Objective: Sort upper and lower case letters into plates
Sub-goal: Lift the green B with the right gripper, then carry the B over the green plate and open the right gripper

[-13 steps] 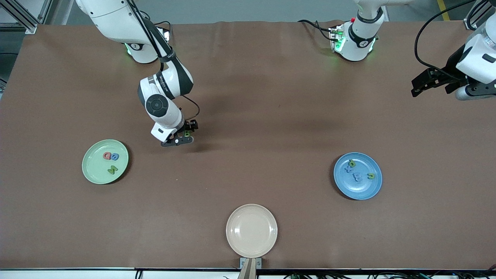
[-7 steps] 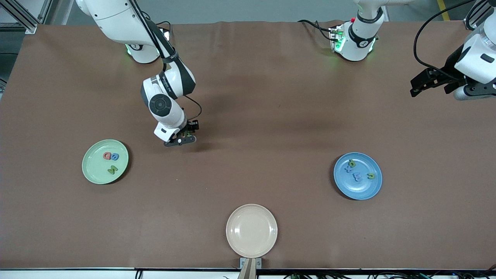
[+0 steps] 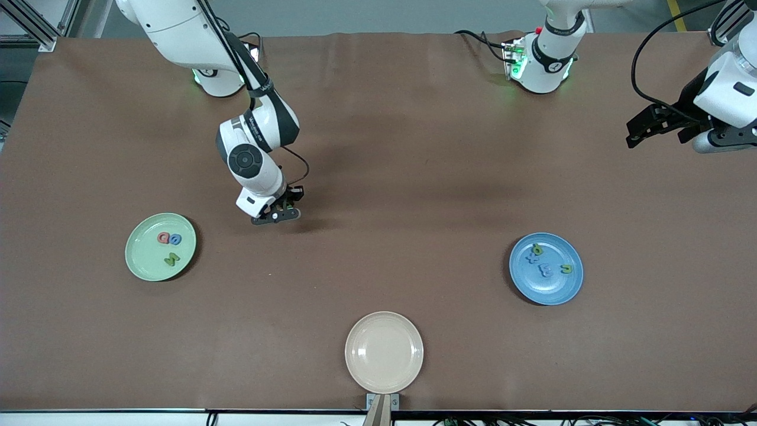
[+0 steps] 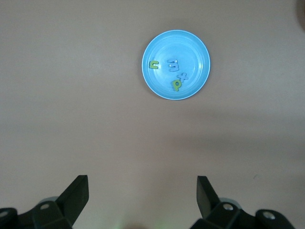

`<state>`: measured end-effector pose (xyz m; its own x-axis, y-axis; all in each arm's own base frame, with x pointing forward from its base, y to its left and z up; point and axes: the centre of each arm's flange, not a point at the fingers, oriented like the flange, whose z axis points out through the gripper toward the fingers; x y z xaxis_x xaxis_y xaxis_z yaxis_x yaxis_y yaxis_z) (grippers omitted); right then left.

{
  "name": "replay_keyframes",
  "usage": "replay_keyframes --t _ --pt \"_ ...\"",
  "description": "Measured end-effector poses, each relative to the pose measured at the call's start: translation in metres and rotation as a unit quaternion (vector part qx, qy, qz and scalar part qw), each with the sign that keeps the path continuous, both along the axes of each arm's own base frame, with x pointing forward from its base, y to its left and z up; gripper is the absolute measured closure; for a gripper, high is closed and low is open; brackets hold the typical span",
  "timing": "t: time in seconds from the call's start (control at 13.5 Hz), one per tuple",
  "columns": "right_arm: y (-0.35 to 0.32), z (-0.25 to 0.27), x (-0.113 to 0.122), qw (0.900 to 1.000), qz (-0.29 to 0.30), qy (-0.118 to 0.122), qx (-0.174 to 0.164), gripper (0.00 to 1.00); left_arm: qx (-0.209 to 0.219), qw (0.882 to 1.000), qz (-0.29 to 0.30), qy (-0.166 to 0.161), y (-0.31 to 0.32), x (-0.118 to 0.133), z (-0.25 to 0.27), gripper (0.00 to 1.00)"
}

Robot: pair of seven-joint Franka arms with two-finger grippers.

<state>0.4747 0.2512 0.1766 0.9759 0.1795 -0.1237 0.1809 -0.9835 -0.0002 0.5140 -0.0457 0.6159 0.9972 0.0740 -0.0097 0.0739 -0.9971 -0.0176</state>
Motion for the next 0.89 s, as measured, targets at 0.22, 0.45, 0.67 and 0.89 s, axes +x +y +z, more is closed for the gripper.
replay_keyframes --t 0.22,0.45,0.67,0.89 --pt "0.000 0.000 0.000 1.000 0.000 0.000 0.000 0.72 0.000 1.000 0.000 0.000 0.000 0.000 0.000 0.00" --pt "-0.008 0.010 0.007 1.000 -0.002 0.015 -0.007 0.72 0.000 1.000 0.000 0.001 0.000 0.001 -0.001 0.00" --pt "-0.044 0.068 0.039 0.999 0.012 0.050 -0.003 0.72 0.000 1.000 0.000 0.002 0.000 0.001 -0.002 0.00" --pt "-0.124 0.124 0.076 0.998 0.042 0.053 0.008 0.72 0.000 1.000 0.000 0.002 0.000 0.001 -0.002 0.00"
